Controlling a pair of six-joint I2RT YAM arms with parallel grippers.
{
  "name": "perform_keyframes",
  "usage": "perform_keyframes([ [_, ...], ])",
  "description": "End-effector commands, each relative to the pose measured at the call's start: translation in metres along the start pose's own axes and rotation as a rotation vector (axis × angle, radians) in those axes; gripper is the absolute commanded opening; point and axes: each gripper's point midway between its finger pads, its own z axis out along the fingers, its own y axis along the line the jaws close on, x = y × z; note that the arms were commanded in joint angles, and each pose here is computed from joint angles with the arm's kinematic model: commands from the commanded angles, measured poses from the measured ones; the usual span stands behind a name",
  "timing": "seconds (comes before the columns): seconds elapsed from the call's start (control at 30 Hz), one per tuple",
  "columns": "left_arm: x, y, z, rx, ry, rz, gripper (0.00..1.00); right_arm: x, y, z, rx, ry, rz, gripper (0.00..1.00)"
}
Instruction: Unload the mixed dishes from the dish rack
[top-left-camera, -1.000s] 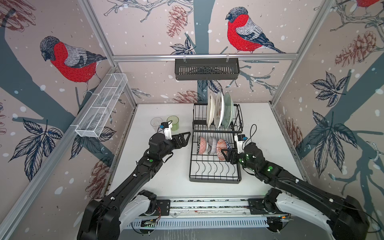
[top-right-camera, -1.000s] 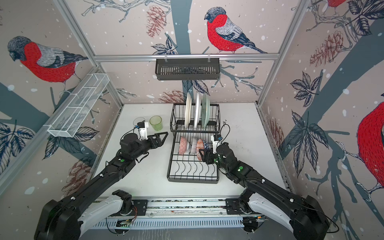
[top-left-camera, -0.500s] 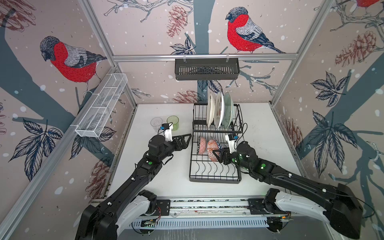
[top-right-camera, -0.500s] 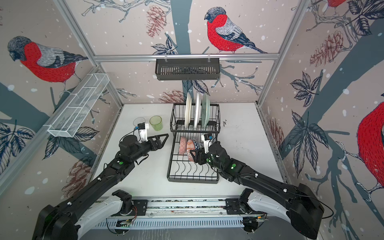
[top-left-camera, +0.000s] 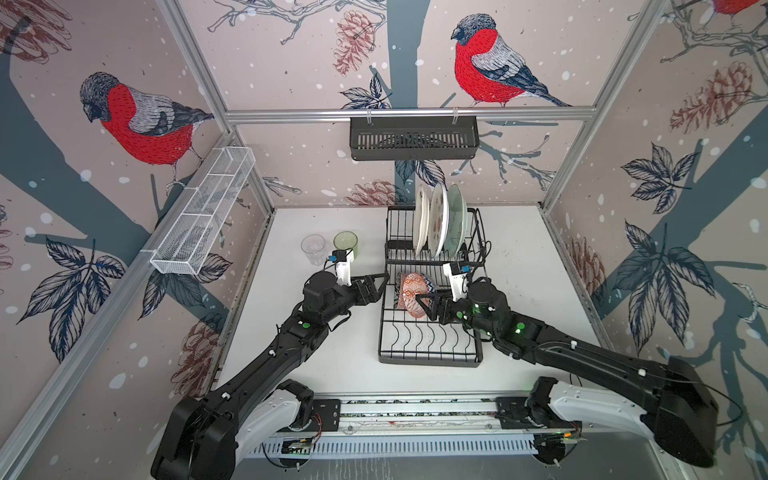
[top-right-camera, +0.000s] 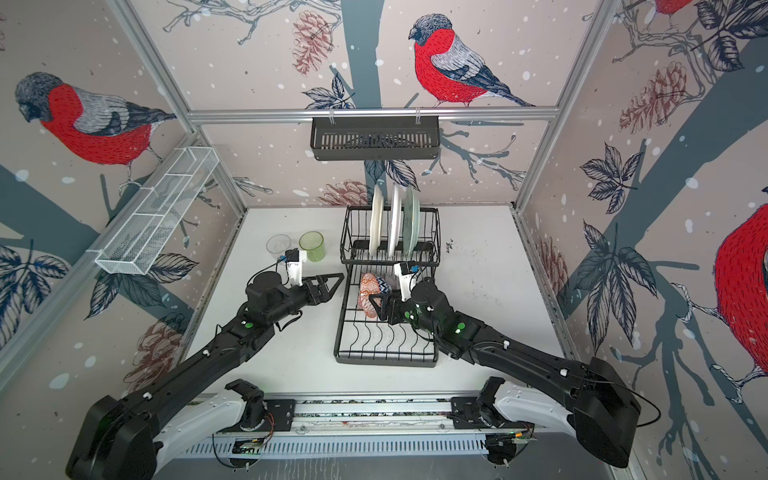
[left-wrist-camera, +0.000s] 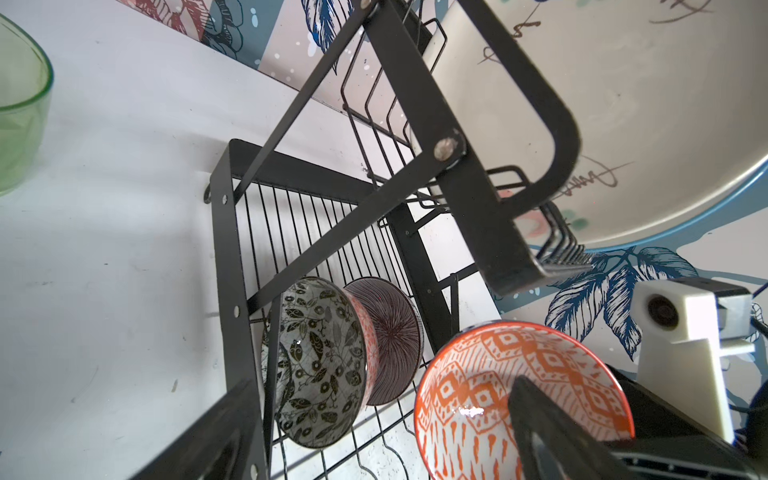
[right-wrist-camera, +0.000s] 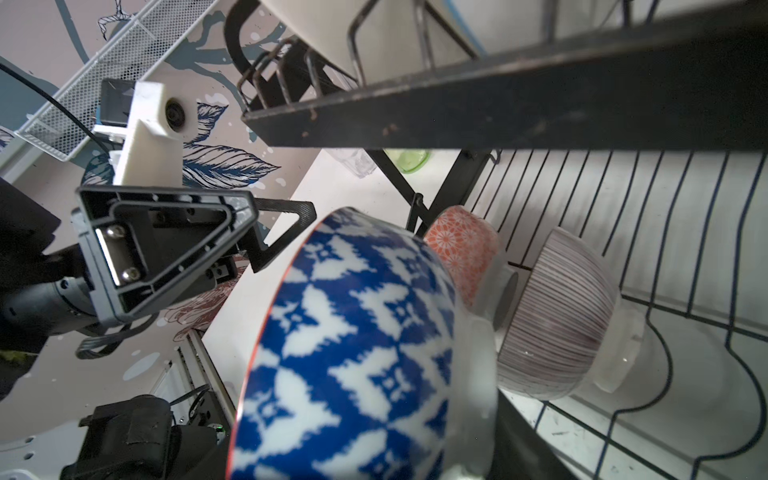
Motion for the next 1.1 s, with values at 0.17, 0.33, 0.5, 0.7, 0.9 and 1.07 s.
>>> perform_keyframes([
  [0.17, -0.002, -0.016, -0.001, 0.066, -0.018, 0.019, 0.92, -0.023, 0.028, 0.005, -0.102, -0.066, -0.003, 0.59],
  [0.33, 0.004, -0.019, -0.001, 0.078, -0.001, 0.024, 0.89, -0.025, 0.035, 0.01, -0.122, -0.061, -0.01, 0.59],
  [0.5, 0.014, -0.021, -0.005, 0.1, 0.022, 0.021, 0.87, -0.028, 0.042, 0.014, -0.143, -0.058, -0.009, 0.59],
  [0.7, 0.022, -0.024, -0.006, 0.137, 0.048, 0.007, 0.86, -0.028, 0.049, 0.018, -0.168, -0.055, -0.002, 0.59],
  [0.9, 0.027, -0.031, -0.002, 0.197, 0.073, -0.027, 0.82, -0.027, 0.055, 0.022, -0.179, -0.046, -0.008, 0.59],
  [1.07, 0.031, -0.032, 0.001, 0.219, 0.089, -0.047, 0.74, -0.027, 0.057, 0.024, -0.179, -0.044, -0.007, 0.59],
])
